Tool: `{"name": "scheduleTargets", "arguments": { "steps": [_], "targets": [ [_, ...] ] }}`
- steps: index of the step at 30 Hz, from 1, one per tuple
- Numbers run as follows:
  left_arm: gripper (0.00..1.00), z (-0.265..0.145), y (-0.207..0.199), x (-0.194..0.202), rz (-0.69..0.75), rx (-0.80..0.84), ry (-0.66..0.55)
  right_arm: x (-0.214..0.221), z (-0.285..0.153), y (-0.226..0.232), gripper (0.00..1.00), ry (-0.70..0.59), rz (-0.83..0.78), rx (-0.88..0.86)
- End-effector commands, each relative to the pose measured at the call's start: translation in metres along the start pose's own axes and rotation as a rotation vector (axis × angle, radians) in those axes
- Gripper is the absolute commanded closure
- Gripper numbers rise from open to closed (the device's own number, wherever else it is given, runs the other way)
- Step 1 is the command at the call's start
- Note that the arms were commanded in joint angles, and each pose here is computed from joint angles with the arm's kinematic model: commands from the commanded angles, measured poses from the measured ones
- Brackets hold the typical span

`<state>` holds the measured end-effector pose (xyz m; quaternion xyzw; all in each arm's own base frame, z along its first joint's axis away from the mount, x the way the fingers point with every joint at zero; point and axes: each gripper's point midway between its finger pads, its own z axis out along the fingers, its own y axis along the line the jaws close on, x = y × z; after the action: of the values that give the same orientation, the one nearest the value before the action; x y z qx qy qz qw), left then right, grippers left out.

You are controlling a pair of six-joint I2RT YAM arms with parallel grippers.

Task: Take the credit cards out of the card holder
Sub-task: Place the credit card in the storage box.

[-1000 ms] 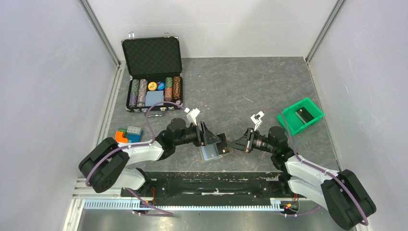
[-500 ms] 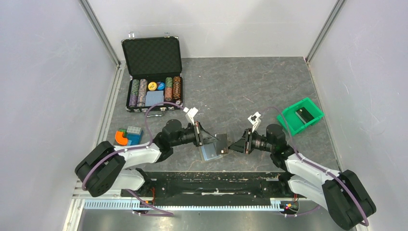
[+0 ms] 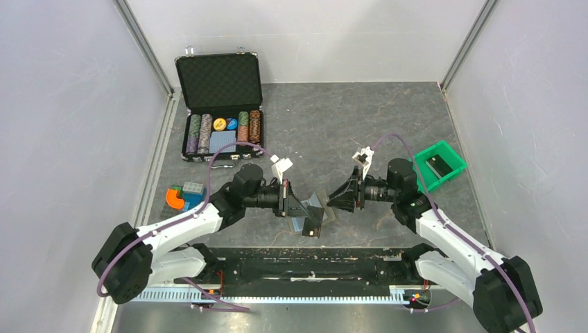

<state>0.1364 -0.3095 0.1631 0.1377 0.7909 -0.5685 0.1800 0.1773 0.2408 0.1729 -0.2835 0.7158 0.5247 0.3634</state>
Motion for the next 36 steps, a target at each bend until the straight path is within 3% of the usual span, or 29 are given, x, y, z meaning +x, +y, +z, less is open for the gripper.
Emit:
{"name": "scheduleTargets", "arguments": {
  "steps": [1, 12, 21, 36],
  "targets": [
    [0.98, -0.007, -0.007, 0.018, 0.075, 0.018, 0.150, -0.003, -0.001, 0.022, 0.55, 0.002, -0.029, -0.133],
    [0.95, -0.003, -0.011, 0.019, 0.084, 0.038, 0.201, 0.027, 0.012, 0.041, 0.55, 0.063, 0.015, -0.243],
    [0.95, -0.003, -0.013, 0.019, 0.090, 0.048, 0.216, 0.042, 0.029, 0.052, 0.63, 0.119, 0.041, -0.289],
    [0.96, -0.004, -0.014, 0.020, 0.090, 0.041, 0.241, 0.042, 0.033, 0.042, 0.59, 0.152, 0.022, -0.245]
  ]
}}
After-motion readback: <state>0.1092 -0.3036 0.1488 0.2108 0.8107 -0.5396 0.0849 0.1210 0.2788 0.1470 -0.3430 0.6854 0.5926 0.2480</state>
